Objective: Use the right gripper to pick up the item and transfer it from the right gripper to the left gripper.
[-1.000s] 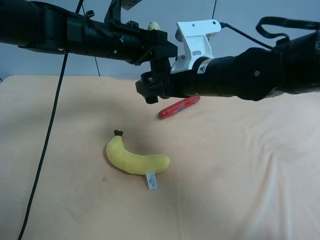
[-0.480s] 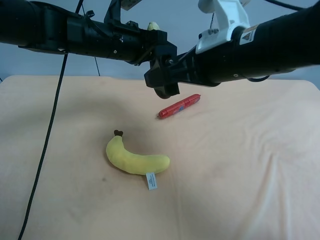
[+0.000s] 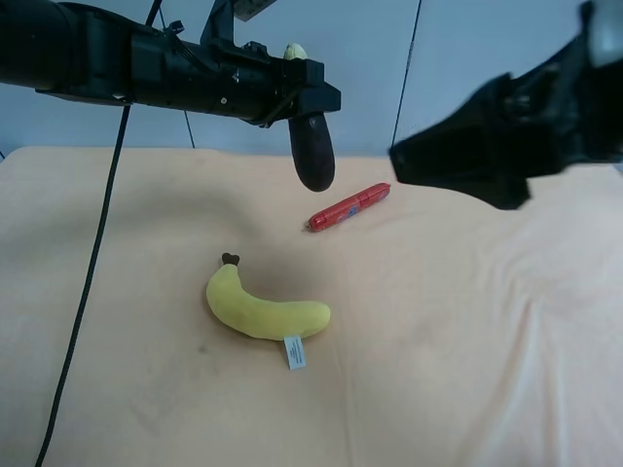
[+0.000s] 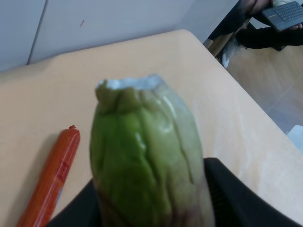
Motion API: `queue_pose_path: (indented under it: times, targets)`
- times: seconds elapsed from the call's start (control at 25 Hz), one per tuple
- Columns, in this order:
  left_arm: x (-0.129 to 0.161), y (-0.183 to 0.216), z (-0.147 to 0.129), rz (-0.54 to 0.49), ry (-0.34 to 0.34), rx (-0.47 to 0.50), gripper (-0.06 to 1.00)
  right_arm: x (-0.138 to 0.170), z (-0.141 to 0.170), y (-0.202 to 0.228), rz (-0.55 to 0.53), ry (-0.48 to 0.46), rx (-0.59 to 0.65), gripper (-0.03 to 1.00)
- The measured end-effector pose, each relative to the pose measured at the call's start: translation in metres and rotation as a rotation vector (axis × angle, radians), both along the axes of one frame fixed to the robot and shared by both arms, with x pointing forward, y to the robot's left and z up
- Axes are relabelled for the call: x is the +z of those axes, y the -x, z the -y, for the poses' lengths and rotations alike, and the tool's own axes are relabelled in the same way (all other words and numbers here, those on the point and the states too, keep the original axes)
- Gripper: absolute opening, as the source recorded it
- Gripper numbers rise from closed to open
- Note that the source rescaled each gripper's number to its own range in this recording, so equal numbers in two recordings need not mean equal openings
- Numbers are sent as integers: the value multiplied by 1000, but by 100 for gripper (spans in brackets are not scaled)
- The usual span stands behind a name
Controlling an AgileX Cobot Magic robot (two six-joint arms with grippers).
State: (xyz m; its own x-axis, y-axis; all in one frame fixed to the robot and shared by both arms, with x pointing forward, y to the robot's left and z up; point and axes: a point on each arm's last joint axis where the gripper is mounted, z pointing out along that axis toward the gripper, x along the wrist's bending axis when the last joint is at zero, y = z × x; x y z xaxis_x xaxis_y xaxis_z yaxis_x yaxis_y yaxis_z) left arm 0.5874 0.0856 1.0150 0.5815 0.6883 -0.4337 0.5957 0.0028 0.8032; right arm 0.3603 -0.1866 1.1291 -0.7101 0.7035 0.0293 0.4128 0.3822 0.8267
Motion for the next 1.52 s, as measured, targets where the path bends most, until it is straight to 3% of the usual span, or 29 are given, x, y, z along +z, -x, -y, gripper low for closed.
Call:
queue_pose_path:
  times: [0.2,0.44,0.68,0.84,1.08,1.16,1.4,1.52]
  targets:
    - [0,0,0,-1,-2,5,0,13,45,44,32,26,-63,94]
    - [0,0,0,-9,3,11,0,21,100,99,154,-56,-154,94]
    - [-1,-2,-2,-12,-11,37,0,9,141,135,190,-92,-265,93]
    - [-6,-4,-8,-4,-106,71,0,-7,148,145,178,-123,-269,93]
    - [-2,-4,-29,-25,-238,97,0,-56,129,133,45,-96,-227,88]
    - [-3,-4,-44,-98,-262,109,0,-62,124,130,41,-115,-212,87]
    - [-22,-3,-102,-342,-527,183,0,-61,122,130,54,-130,-185,86]
    - [-26,-1,-120,-403,-636,210,0,-61,121,130,54,-131,-184,86]
